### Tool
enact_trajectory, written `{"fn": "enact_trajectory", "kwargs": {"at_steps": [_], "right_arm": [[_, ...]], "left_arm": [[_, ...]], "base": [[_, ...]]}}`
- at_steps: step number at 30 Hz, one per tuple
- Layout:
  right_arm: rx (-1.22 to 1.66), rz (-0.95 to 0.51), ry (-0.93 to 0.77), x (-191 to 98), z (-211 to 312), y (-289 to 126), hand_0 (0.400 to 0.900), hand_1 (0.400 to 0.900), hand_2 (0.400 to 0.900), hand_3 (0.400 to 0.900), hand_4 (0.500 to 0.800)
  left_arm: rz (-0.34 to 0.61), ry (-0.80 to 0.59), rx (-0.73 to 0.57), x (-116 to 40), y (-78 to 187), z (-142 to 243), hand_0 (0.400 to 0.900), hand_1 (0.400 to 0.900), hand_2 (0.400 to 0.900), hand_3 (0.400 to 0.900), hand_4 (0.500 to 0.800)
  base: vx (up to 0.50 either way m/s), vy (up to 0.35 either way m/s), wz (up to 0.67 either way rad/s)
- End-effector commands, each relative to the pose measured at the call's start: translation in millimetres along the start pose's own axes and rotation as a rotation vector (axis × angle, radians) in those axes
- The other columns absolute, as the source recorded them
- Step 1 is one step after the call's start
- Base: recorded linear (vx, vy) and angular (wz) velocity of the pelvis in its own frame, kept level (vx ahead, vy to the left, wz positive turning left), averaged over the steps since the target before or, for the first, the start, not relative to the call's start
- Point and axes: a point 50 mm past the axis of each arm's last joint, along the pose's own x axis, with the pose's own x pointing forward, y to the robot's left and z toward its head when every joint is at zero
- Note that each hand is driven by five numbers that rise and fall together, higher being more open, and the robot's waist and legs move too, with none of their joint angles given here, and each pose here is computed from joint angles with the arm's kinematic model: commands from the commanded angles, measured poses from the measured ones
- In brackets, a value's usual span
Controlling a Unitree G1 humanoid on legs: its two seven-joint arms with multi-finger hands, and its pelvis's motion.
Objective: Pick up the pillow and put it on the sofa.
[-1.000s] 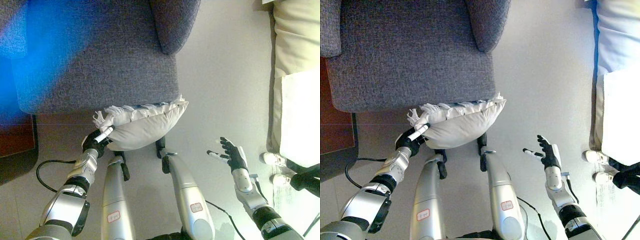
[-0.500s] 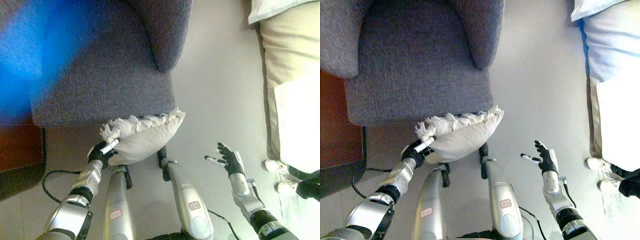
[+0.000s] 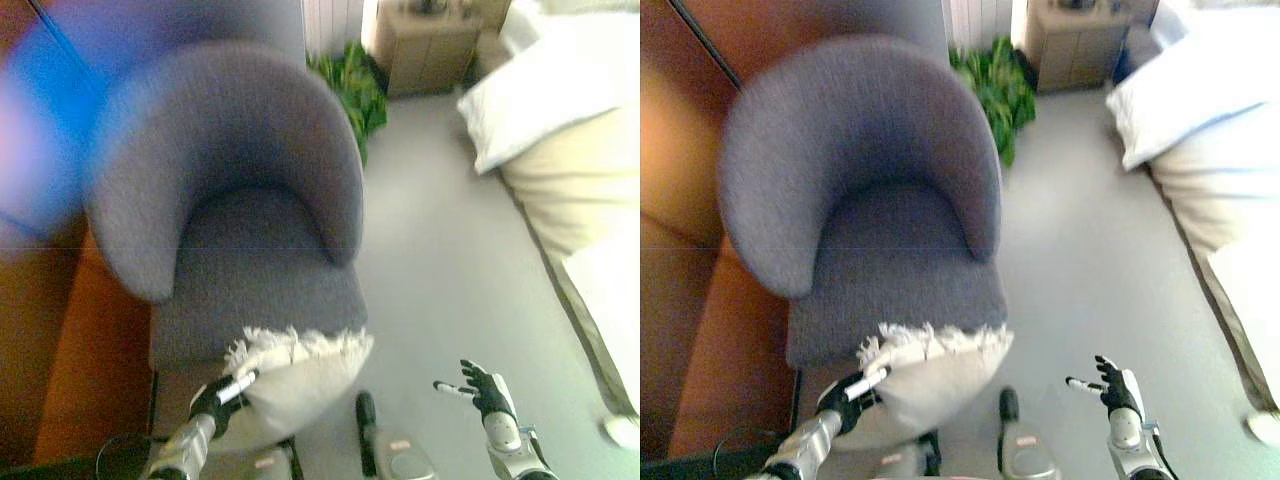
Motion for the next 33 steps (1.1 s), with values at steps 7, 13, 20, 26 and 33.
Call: {"fn": "enact_trajectory", "kwargs": {"at_steps": [7,13,20,26,33], "right_arm": [[-0.026,-0.08,0.081,2.2,-12.4,-38.0,0.9,0.9,0.9,0.9,0.8],[-0.02,-0.108,0.1,1.7,-16.5,-50.8,0.9,0.9,0.9,0.9,0.8],[-0.053,-0.123,0.115,0.7,-22.2,-65.9,0.9,0.9,0.9,0.9,0.8],[-0.081,-0.123,0.105,4.1,-16.0,-75.1,0.9,0.9,0.9,0.9,0.8],[-0.115,-0.109,0.086,8.8,-6.4,-76.4,0.9,0.9,0.9,0.9,0.8]], "left_arm": [[-0.095,-0.511,0.216,-16.9,-7.2,125.0,0.4,0.4,0.4,0.4,0.5],[-0.07,-0.742,0.474,-58.6,-12.5,218.7,0.4,0.4,0.4,0.4,0.5],[0.077,-0.877,0.73,-108.4,-1.1,316.4,0.4,0.4,0.4,0.4,0.5],[0.141,-0.95,0.878,-146.3,-9.2,383.4,0.4,0.4,0.4,0.4,0.5],[0.191,-0.941,0.992,-163.6,-27.1,425.1,0.4,0.4,0.4,0.4,0.5]], "base": [[0.027,0.022,0.03],[-0.02,0.009,0.13],[0.0,0.002,0.02],[0.003,-0.004,-0.01],[0.04,-0.014,-0.11]]}}
